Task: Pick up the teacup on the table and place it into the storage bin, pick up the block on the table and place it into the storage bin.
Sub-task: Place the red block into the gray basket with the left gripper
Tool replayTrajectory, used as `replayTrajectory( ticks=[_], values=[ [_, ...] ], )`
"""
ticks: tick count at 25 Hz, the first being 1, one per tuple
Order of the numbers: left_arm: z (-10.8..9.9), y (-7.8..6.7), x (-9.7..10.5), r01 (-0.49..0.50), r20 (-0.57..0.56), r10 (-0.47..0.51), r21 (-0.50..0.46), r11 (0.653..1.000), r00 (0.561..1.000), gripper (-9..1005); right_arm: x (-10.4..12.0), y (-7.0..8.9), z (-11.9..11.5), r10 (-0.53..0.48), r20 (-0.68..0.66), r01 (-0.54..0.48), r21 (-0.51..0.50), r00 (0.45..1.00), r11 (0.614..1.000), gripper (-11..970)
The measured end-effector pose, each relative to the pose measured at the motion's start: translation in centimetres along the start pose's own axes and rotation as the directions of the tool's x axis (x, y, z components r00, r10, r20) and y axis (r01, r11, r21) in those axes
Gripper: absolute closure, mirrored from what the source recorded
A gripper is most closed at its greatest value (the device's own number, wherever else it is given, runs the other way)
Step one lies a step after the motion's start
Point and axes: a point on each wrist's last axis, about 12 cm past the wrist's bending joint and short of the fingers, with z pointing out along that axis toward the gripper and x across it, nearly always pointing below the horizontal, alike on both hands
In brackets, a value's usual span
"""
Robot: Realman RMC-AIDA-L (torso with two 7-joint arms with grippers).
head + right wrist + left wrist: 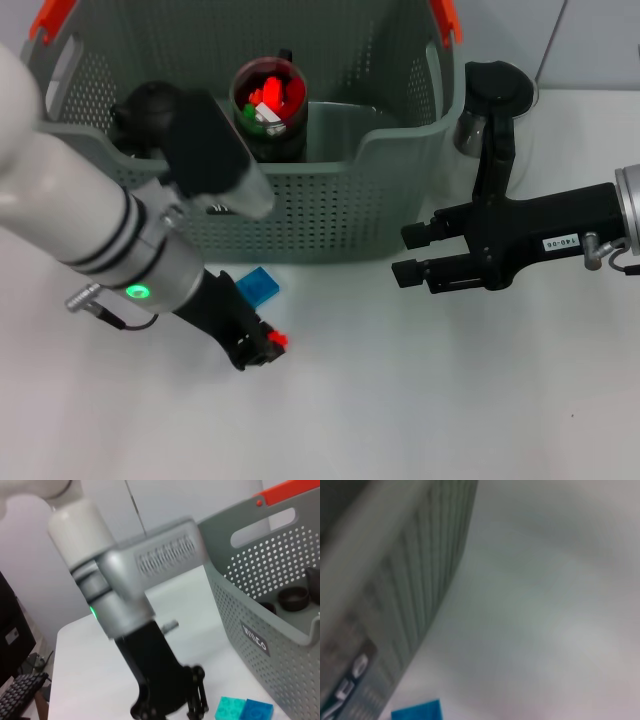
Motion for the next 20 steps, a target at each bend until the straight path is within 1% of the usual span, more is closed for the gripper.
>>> replayTrajectory(
  ticks=[3,5,6,8,10,11,13,15,17,20],
  values=[
    [-3.5,0.2,-0.3,0.003,0.134,-0.011,0.062,0.998,0.991,816,0.0,0.0,-0.1,0.000,-0.001,0.000,0.000,1.000,1.000,350],
    [-6.1,0.6,-0.1,0.007,0.244,-0.032,0.103,0.995,0.969,816,0.0,0.0,0.0,0.000,-0.001,0.000,0.000,1.000,1.000,350],
    [-7.7,1.0,0.1,0.005,0.308,-0.041,0.118,0.993,0.950,817,0.0,0.0,0.0,-0.001,-0.001,0.001,0.000,1.000,1.000,350],
    [-10.0,1.5,0.4,-0.001,0.419,-0.057,0.137,0.991,0.906,817,0.0,0.0,0.0,-0.001,-0.001,0.001,-0.001,1.000,1.000,350],
    [-12.1,2.2,0.7,0.002,0.513,-0.072,0.135,0.991,0.856,817,0.0,0.0,0.0,-0.001,-0.001,0.001,0.000,1.000,1.000,350],
    [-13.2,2.6,0.8,0.007,0.563,-0.077,0.126,0.992,0.823,816,0.0,0.0,0.0,-0.001,-0.001,0.001,0.000,1.000,1.000,350],
    [-14.4,3.2,0.7,0.023,0.622,-0.083,0.103,0.994,0.778,816,0.0,0.0,0.0,-0.001,-0.001,0.001,0.000,1.000,1.000,350],
    [-15.6,4.2,0.2,0.071,0.681,-0.089,0.055,0.996,0.727,816,0.0,0.0,0.0,-0.001,-0.001,0.001,0.000,1.000,1.000,350],
    [-16.0,5.1,-0.5,0.114,0.710,-0.092,0.017,0.993,0.698,816,0.0,0.0,0.0,-0.001,-0.001,0.001,0.000,1.000,1.000,350],
    [-15.6,6.4,-1.7,0.163,0.729,-0.090,-0.030,0.986,0.679,817,0.0,0.0,-0.1,0.000,-0.001,0.000,0.000,1.000,1.000,349]
  ],
)
